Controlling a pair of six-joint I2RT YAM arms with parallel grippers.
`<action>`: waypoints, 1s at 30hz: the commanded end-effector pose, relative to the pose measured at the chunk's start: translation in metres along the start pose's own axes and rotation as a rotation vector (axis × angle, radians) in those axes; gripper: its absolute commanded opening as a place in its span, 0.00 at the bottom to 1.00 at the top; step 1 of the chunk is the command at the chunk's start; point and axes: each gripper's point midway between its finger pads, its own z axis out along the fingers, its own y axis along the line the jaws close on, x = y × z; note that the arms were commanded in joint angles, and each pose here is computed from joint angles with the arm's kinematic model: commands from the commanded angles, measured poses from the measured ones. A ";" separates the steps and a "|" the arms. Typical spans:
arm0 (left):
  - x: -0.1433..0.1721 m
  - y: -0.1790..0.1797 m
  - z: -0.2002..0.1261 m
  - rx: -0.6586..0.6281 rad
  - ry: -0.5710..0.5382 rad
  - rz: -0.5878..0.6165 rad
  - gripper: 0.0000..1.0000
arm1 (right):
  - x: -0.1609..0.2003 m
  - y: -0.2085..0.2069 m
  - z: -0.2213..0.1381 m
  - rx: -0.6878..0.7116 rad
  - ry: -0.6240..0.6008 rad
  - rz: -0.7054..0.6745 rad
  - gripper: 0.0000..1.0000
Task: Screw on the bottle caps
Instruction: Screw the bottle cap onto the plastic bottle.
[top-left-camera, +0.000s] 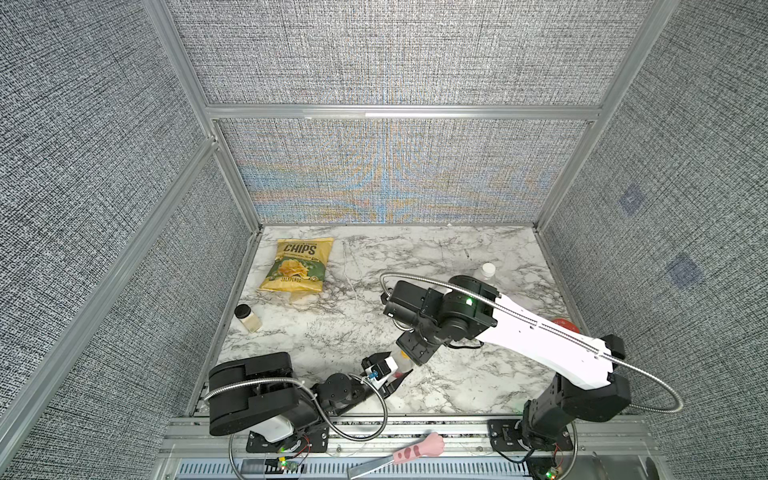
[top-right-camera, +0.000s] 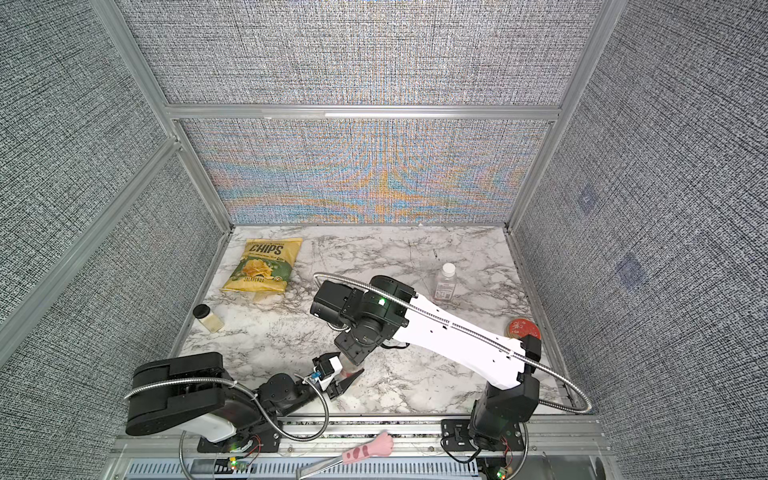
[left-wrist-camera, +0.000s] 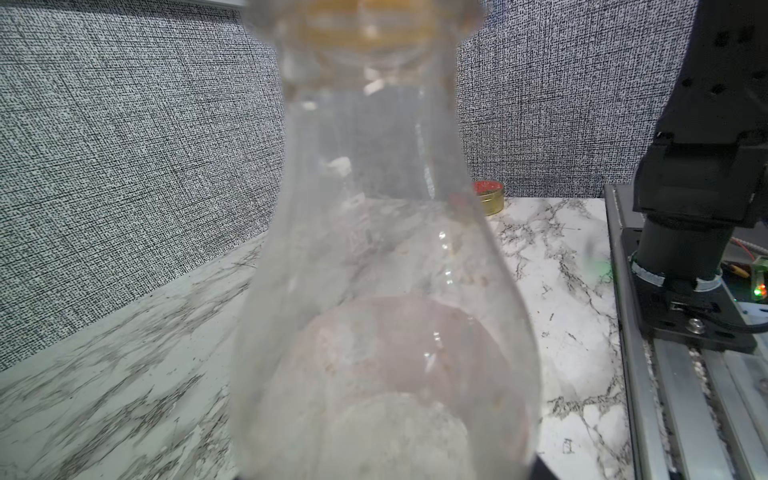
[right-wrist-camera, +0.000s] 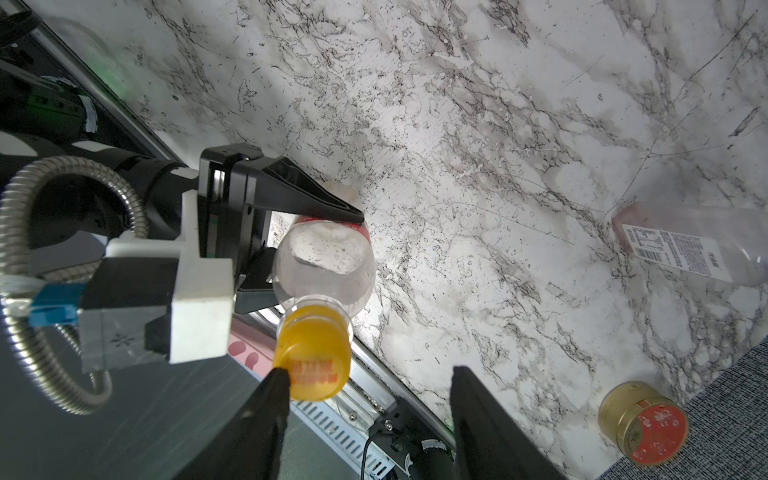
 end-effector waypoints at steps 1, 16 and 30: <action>-0.018 0.002 -0.001 -0.007 -0.071 -0.014 0.56 | -0.002 -0.006 -0.006 0.028 -0.015 0.007 0.64; -0.018 0.000 -0.001 0.005 -0.073 -0.017 0.56 | 0.015 0.018 -0.015 -0.023 0.008 -0.157 0.65; -0.019 0.001 -0.002 0.004 -0.076 -0.019 0.56 | 0.007 0.002 -0.002 0.079 0.020 -0.129 0.65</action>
